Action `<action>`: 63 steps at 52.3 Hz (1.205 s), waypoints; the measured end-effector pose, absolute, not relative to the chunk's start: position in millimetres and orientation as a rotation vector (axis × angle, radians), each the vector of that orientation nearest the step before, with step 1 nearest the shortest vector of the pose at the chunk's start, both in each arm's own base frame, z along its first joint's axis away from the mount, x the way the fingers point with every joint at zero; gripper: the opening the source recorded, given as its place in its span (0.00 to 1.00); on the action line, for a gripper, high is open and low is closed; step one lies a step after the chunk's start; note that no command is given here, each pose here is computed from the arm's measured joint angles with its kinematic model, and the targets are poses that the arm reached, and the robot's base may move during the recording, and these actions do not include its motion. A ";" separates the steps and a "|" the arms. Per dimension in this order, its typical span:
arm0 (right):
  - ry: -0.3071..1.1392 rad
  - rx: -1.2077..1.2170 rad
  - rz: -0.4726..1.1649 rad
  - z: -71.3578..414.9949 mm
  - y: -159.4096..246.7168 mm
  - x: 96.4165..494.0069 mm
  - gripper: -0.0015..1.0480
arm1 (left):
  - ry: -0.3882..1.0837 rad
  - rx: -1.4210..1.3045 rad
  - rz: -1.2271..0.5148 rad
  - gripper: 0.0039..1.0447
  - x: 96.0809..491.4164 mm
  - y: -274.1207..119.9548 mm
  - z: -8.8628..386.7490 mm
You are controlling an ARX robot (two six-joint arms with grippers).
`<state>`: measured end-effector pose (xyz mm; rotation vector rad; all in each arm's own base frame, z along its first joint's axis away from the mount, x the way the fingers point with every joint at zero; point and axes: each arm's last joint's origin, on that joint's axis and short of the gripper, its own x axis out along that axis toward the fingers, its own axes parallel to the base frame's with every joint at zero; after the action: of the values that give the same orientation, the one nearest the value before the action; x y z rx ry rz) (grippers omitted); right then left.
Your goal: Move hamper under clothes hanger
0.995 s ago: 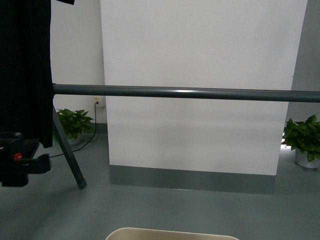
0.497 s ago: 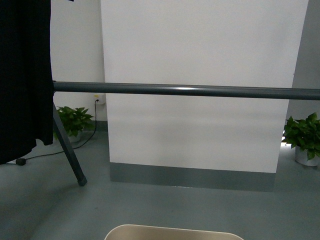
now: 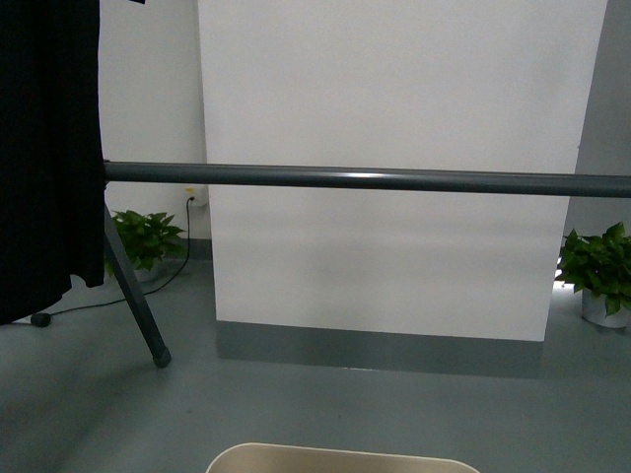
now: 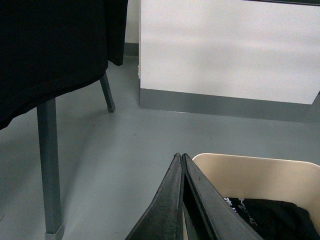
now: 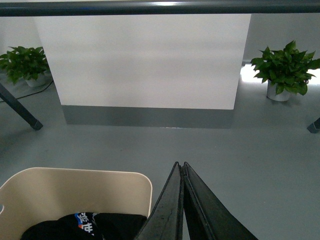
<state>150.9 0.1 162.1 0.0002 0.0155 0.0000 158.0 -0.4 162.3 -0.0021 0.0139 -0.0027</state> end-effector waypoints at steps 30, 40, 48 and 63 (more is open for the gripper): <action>-0.002 0.000 0.000 167.1 0.1 127.0 0.02 | -0.012 -0.002 -0.002 0.03 131.4 -0.3 170.4; -0.006 0.001 0.000 168.2 0.1 121.0 0.02 | -0.018 -0.002 -0.002 0.03 124.4 -0.3 172.2; -0.008 0.000 0.000 168.5 0.1 117.2 0.02 | -0.020 -0.002 -0.002 0.03 120.1 -0.3 172.8; -0.009 0.001 0.000 168.4 0.0 112.5 0.02 | -0.021 -0.002 -0.002 0.03 114.5 -0.2 172.9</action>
<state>112.5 0.0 168.4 0.0006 -0.0086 0.0000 114.5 -0.2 172.9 -0.0017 -0.0212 -0.0023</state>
